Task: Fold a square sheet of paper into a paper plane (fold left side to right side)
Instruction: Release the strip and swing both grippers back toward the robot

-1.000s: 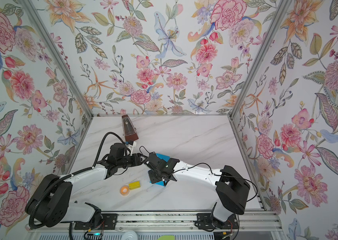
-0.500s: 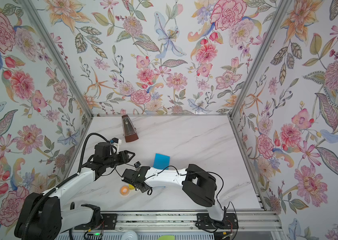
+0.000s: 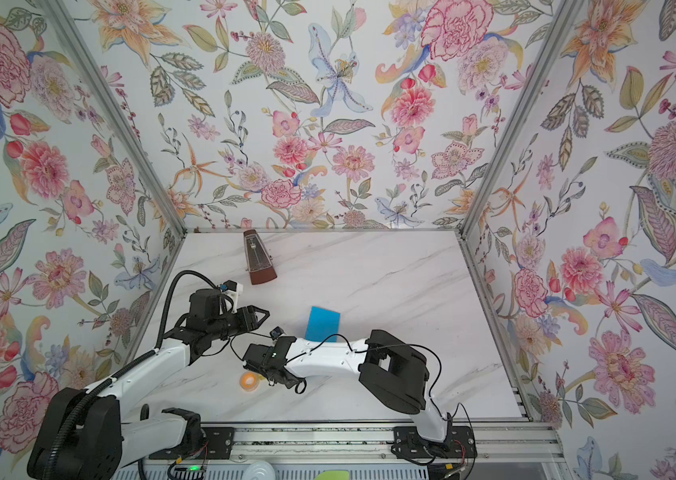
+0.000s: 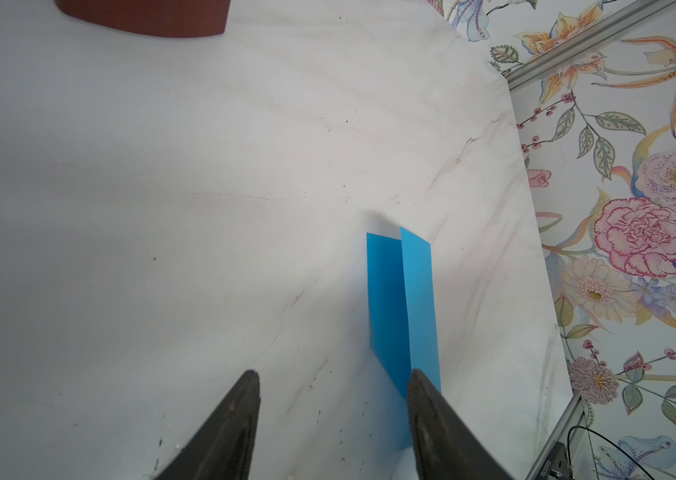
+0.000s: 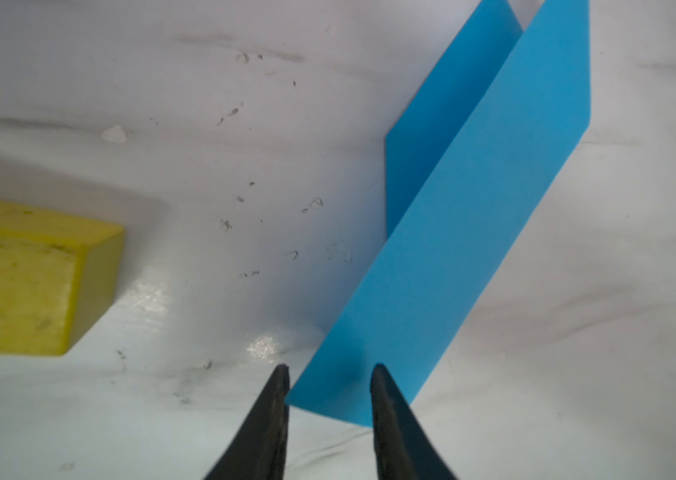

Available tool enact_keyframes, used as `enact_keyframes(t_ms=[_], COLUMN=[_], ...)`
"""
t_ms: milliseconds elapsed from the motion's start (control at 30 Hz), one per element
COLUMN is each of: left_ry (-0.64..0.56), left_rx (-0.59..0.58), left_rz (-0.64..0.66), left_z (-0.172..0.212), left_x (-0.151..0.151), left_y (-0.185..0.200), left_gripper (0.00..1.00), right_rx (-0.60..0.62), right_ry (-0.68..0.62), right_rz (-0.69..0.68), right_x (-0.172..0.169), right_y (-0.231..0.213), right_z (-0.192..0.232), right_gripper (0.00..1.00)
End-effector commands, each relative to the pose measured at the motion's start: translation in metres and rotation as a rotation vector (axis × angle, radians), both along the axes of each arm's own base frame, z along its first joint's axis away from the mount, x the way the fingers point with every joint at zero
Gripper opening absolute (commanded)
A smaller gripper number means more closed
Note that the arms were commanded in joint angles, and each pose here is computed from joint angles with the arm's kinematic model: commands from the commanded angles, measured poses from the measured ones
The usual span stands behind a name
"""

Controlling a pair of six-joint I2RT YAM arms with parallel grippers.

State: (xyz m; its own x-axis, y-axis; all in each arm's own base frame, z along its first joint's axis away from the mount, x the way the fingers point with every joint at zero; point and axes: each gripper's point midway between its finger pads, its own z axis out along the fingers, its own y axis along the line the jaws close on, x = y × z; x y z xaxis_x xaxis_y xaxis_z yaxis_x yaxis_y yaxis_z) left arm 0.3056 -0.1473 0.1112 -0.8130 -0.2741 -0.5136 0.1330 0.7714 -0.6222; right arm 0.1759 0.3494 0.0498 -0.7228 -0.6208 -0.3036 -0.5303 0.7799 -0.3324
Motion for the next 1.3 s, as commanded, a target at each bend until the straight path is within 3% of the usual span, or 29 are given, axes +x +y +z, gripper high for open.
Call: enact_keyframes(t_ms=[0,400,633,967,1267], left_ry=[-0.008,-0.008,-0.006,0.016,0.036], left_rx=[-0.012,-0.017,-0.047,-0.086,-0.116], left_rz=[-0.002,-0.005,-0.047,-0.141,-0.258], left_z=[0.003,0.003,0.003,-0.002,-0.008], left_x=[-0.002,-0.001,-0.002,-0.008,-0.021], left_y=[0.001,0.0,-0.008,-0.037,-0.099], left_gripper=[0.59,0.59,0.53,0.41,0.29], right_rx=[-0.012,-0.012,0.023,0.385,0.442], right_ry=[-0.023,-0.038,0.05,0.329,0.336], right_rz=[0.0,0.01,0.047,0.247,0.407], right_x=[0.001,0.003,-0.015,-0.08,-0.094], right_y=[0.001,-0.002,-0.01,0.004,-0.003], right_z=[0.006,0.012,0.013,0.018,0.014], right_gripper=[0.3,0.0,0.0,0.0,0.0])
